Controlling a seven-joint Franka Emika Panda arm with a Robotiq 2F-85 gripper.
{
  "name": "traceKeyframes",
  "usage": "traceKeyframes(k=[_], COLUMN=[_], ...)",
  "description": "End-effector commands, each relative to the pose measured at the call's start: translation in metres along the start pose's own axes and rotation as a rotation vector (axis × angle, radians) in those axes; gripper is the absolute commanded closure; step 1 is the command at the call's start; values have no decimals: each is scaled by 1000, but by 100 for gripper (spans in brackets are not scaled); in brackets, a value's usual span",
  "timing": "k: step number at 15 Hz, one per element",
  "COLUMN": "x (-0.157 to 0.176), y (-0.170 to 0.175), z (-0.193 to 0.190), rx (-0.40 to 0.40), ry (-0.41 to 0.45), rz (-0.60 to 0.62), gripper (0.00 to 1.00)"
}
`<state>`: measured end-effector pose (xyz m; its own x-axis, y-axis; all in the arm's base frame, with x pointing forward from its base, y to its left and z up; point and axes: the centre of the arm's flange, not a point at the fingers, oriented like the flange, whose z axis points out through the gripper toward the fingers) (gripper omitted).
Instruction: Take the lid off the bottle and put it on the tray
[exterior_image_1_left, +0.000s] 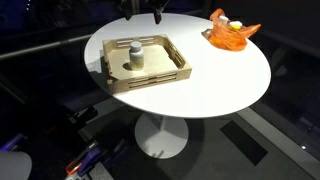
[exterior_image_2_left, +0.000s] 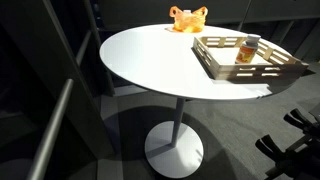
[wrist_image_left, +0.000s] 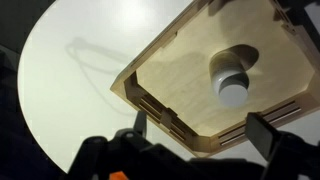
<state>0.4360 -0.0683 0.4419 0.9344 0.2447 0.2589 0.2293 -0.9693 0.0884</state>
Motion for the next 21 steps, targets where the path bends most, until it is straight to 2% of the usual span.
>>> traceKeyframes(k=[1, 12, 21], x=[0, 17, 44], y=[0, -5, -44], z=[0, -1, 31], rx=[0, 14, 71], ry=[1, -18, -127], rz=[0, -16, -70], gripper=[0, 0, 0])
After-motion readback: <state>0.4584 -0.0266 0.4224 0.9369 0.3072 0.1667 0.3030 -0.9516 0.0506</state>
